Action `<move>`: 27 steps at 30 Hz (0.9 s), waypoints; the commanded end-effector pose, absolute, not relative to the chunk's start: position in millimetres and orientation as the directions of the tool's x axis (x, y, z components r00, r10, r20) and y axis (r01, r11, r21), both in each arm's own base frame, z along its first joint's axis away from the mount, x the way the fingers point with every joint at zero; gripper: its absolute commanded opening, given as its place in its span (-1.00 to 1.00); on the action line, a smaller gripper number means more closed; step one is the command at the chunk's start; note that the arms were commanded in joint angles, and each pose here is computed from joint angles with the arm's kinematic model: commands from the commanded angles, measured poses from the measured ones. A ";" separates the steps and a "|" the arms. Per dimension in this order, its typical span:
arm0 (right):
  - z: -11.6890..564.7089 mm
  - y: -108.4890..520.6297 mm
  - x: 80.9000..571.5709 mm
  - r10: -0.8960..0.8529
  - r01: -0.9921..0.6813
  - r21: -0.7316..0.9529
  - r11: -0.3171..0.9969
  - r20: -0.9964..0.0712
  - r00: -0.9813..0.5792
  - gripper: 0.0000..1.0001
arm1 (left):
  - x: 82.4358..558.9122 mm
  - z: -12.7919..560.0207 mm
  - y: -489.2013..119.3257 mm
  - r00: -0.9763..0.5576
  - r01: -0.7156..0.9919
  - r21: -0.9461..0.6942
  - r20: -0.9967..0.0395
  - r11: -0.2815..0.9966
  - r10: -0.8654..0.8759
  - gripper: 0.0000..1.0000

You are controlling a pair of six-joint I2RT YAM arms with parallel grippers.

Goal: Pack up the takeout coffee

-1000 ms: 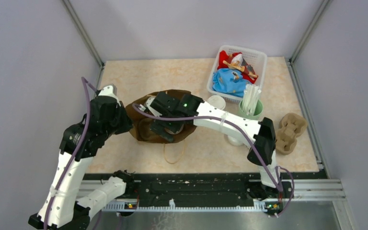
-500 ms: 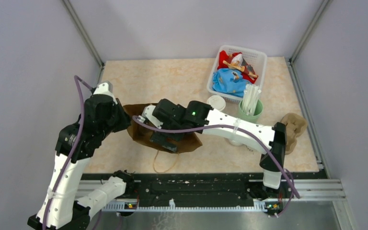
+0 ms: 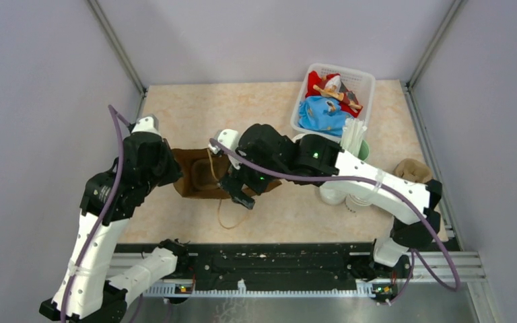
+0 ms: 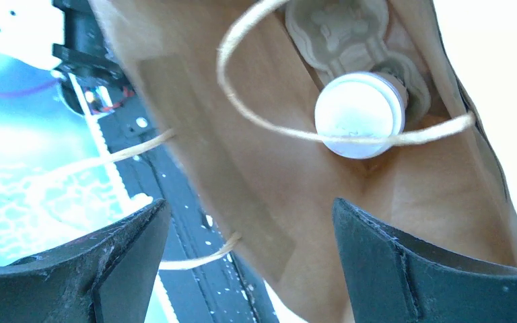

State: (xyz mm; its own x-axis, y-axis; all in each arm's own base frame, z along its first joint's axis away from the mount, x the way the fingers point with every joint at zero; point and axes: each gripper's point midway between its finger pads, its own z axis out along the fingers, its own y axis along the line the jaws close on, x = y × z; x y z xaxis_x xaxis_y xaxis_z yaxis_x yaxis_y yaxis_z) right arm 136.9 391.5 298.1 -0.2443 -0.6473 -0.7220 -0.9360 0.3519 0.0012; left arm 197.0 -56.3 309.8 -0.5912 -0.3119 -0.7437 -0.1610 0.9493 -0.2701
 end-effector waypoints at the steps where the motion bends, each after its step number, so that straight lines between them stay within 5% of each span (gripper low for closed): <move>1: 396.3 395.3 116.8 -0.386 -0.945 0.120 0.304 -0.891 -0.238 0.78 | 197.4 309.0 -50.2 -0.581 -0.176 -0.245 -0.756 0.953 -0.302 -1.00; 7: 496.7 373.2 117.7 -0.082 -0.937 0.138 0.321 -0.982 -0.173 0.91 | 194.5 306.3 -46.9 -0.590 -0.182 -0.225 -0.754 0.957 -0.290 -1.00; 10: 510.7 328.2 180.1 0.016 -0.740 0.152 0.655 -0.982 -0.187 0.97 | 192.4 306.4 -45.0 -0.591 -0.185 -0.219 -0.754 0.958 -0.286 -1.00; 13: 465.4 259.4 259.1 0.000 -0.426 0.141 0.894 -0.949 -0.315 0.97 | 190.7 307.1 -42.9 -0.590 -0.189 -0.213 -0.755 0.959 -0.284 -1.00; 17: 382.3 210.5 314.9 -0.133 -0.237 -0.010 0.971 -0.850 -0.509 0.97 | 188.4 306.1 -42.9 -0.598 -0.187 -0.211 -0.750 0.960 -0.281 -1.00; 21: 308.1 201.1 345.0 -0.153 -0.213 0.003 0.977 -0.687 -0.710 0.97 | 188.9 306.2 -43.5 -0.600 -0.182 -0.209 -0.751 0.961 -0.277 -1.00; 27: 231.0 224.5 364.2 -0.259 -0.298 -0.015 0.954 -0.538 -0.802 0.97 | 192.1 308.4 -44.6 -0.603 -0.177 -0.202 -0.751 0.963 -0.268 -1.00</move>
